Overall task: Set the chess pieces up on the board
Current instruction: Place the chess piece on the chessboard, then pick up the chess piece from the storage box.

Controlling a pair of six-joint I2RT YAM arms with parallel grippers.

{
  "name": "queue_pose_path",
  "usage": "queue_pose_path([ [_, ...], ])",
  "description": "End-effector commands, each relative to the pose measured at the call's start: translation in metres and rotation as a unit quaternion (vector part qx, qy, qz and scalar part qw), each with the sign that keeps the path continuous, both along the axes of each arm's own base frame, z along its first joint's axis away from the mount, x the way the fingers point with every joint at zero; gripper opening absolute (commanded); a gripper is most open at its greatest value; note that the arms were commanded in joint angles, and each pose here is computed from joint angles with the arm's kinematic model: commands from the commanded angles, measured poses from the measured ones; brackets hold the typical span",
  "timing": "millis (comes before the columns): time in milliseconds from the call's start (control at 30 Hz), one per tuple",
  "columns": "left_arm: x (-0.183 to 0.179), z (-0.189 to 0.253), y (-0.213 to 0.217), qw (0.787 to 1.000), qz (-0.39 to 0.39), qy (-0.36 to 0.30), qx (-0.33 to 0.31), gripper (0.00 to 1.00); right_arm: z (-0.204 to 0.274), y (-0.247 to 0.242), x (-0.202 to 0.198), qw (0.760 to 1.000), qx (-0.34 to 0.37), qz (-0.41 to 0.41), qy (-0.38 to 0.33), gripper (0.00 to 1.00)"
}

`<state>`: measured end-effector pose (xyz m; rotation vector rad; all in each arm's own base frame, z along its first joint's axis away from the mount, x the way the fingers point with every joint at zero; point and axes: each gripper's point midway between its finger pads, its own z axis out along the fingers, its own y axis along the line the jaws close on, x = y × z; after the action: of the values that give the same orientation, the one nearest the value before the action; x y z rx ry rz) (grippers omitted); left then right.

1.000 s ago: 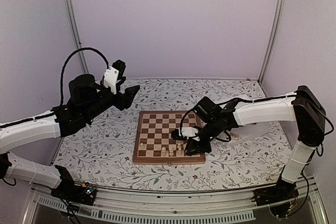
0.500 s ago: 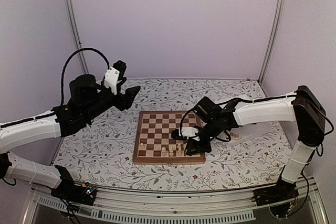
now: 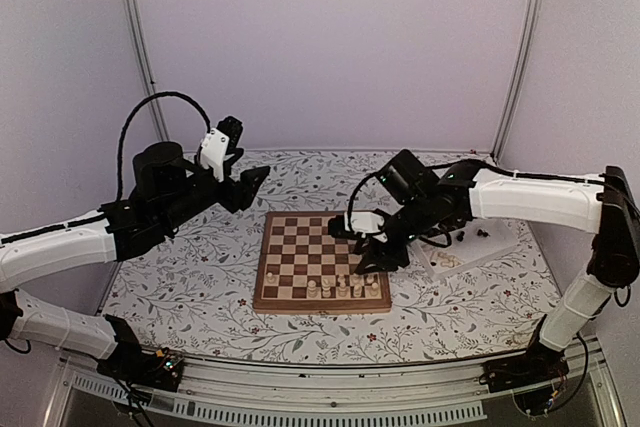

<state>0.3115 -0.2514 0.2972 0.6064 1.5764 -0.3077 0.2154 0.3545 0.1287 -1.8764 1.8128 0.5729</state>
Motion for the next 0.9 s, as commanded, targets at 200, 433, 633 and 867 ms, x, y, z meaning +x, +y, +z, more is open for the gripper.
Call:
queue_pose_path([
  [200, 0.001, 0.028, -0.027, 0.998, -0.060, 0.025, -0.021, 0.78, 0.188, -0.129, 0.123, 0.946, 0.159, -0.216, -0.183, 0.91],
  [433, 0.015, 0.043, -0.062, 0.993, -0.100, 0.060, -0.030, 0.92, 0.151, -0.216, 0.163, 0.917, 0.168, -0.337, -0.130, 0.72],
  [633, 0.028, 0.020, -0.080, 0.988, -0.105, 0.116, -0.008, 0.83, 0.039, -0.246, 0.148, 0.935, 0.003, -0.350, -0.063, 0.38],
  [867, 0.038, 0.002, -0.086, 0.986, -0.098, 0.133, 0.008, 0.82, -0.019, -0.243, 0.123, 0.942, -0.078, -0.326, -0.005, 0.30],
])
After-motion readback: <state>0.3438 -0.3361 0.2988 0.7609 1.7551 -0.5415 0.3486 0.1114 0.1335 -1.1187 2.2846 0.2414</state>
